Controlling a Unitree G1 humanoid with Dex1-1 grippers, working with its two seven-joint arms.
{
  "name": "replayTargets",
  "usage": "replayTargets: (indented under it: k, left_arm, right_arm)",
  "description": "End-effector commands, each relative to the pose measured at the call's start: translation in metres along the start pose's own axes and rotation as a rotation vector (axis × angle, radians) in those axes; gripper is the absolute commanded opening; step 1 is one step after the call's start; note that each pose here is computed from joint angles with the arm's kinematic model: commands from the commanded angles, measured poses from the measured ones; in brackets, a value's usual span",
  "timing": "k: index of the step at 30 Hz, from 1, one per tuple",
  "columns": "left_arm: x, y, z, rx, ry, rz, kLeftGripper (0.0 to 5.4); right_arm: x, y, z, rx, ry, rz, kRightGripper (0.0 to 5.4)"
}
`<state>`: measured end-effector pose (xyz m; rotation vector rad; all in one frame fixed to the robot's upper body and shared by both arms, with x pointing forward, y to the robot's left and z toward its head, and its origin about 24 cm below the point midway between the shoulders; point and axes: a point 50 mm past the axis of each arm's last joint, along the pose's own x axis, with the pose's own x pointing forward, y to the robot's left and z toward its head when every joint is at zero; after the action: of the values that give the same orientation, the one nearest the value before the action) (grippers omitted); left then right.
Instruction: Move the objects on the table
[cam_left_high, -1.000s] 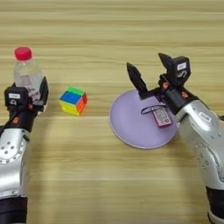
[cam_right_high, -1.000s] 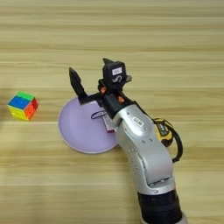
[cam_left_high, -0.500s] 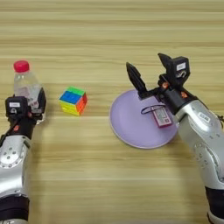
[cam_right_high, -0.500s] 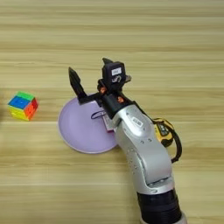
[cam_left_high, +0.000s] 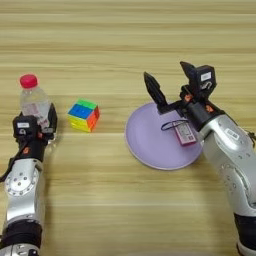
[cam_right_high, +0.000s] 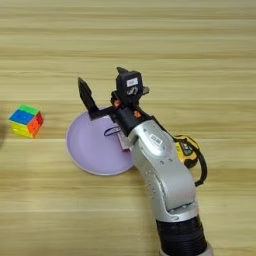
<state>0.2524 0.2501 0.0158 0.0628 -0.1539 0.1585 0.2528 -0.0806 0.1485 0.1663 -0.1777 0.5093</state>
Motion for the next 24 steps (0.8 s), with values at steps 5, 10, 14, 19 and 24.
replayTargets:
  k: [5,10,14,19,24]
  left_arm:
    - [0.004,-0.003,-0.009,0.006,-0.003,0.017,3.09]
    - [0.003,-0.005,-0.012,0.009,-0.006,0.014,3.09]
    - [0.003,-0.005,-0.012,0.013,-0.005,0.017,3.46]
    - [0.004,-0.006,-0.011,0.016,-0.008,0.015,3.98]
    - [0.004,-0.005,-0.010,0.016,-0.014,0.015,4.36]
  right_arm:
    - [0.002,0.000,0.000,-0.003,-0.002,-0.003,5.40]
    - [0.002,-0.001,-0.001,-0.004,0.002,-0.006,5.40]
    - [0.002,-0.002,-0.004,-0.002,0.008,-0.009,5.40]
    - [0.002,-0.004,-0.006,-0.001,0.013,-0.012,5.40]
    - [0.002,-0.005,-0.008,-0.007,0.017,-0.022,5.40]
